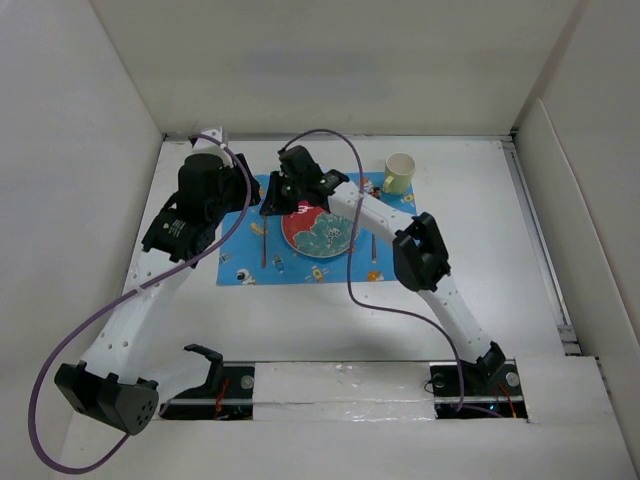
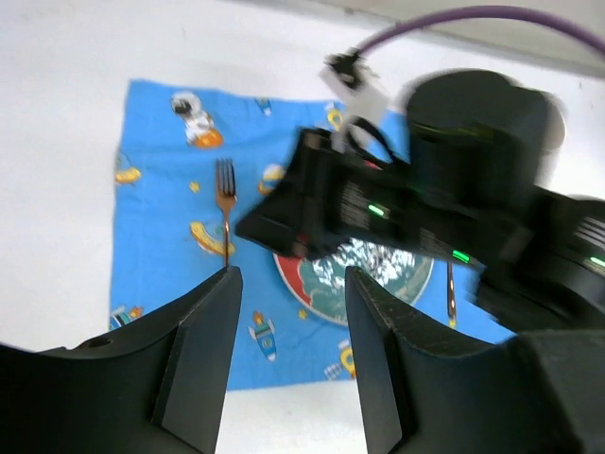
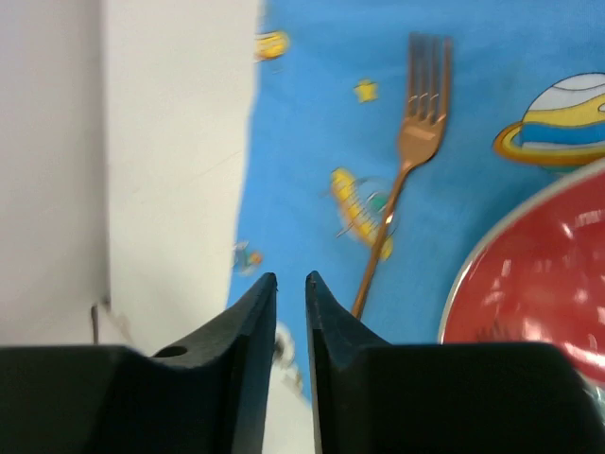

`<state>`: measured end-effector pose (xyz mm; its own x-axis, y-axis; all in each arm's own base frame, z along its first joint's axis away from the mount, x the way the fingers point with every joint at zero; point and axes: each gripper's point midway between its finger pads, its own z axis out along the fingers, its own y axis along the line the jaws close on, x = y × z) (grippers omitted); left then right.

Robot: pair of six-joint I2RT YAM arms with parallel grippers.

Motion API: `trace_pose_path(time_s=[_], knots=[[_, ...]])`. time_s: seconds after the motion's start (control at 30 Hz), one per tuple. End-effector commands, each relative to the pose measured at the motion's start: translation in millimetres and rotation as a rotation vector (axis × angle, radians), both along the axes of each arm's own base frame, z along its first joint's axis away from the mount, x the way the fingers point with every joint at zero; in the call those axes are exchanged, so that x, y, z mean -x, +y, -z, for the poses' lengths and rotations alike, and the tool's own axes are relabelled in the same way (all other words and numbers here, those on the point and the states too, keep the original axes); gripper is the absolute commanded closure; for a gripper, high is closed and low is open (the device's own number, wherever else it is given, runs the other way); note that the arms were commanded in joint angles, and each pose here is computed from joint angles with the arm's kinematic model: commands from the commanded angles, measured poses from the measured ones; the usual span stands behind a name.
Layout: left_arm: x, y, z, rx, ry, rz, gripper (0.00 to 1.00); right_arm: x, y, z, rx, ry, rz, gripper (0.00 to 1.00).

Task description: Set the dinner table for one person

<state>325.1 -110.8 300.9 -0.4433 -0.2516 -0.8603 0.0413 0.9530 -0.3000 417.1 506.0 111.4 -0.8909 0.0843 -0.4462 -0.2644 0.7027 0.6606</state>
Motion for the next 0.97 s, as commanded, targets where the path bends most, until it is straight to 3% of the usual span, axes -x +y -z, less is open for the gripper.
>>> trace_pose_path(time_s=[0.0, 0.03, 0.07, 0.1, 0.13, 0.17, 0.23, 0.27, 0.3, 0.37, 0.4, 0.5, 0.53, 0.67, 0.93], knots=[[-11, 16, -50, -0.03, -0.124, -0.075, 0.55, 13, -17, -172, -0.218, -0.3, -0.103, 0.8], [-12, 16, -53, -0.027, -0.13, -0.08, 0.55, 23, -26, -152, -0.167, -0.292, -0.133, 0.81], [-14, 16, -54, -0.025, -0.132, -0.086, 0.55, 27, -52, -190, -0.188, -0.355, -0.12, 0.78], [-15, 15, -54, -0.016, -0.131, -0.089, 0.55, 32, -67, -195, -0.176, -0.374, -0.122, 0.72], [-17, 14, -55, 0.003, -0.131, -0.098, 0.55, 40, -85, -172, -0.125, -0.365, -0.138, 0.02], [-18, 14, -58, 0.019, -0.139, -0.104, 0.54, 47, -116, -207, -0.146, -0.432, -0.11, 0.0], [-21, 10, -61, 0.07, -0.144, -0.12, 0.52, 50, -163, -215, -0.077, -0.487, -0.041, 0.0], [-22, 9, -64, 0.091, -0.15, -0.122, 0.52, 54, -190, -197, -0.024, -0.471, 0.015, 0.0], [-23, 8, -69, 0.112, -0.159, -0.131, 0.51, 61, -238, -242, -0.035, -0.578, 0.14, 0.0], [-26, 9, -81, 0.164, -0.191, -0.159, 0.5, 60, -303, -247, 0.032, -0.641, 0.344, 0.0], [-25, 11, -90, 0.176, -0.213, -0.172, 0.5, 71, -353, -282, 0.019, -0.733, 0.473, 0.0], [-20, 31, -117, 0.185, -0.28, -0.269, 0.45, 84, -426, -305, 0.09, -0.821, 0.722, 0.0], [-18, 41, -123, 0.184, -0.297, -0.313, 0.44, 91, -460, -304, 0.194, -0.807, 0.874, 0.0], [-7, 64, -131, 0.22, -0.334, -0.396, 0.41, 90, -476, -294, 0.283, -0.803, 0.906, 0.0], [-7, 48, -78, 0.19, -0.181, -0.327, 0.38, 69, -462, -250, 0.273, -0.698, 0.8, 0.0]])
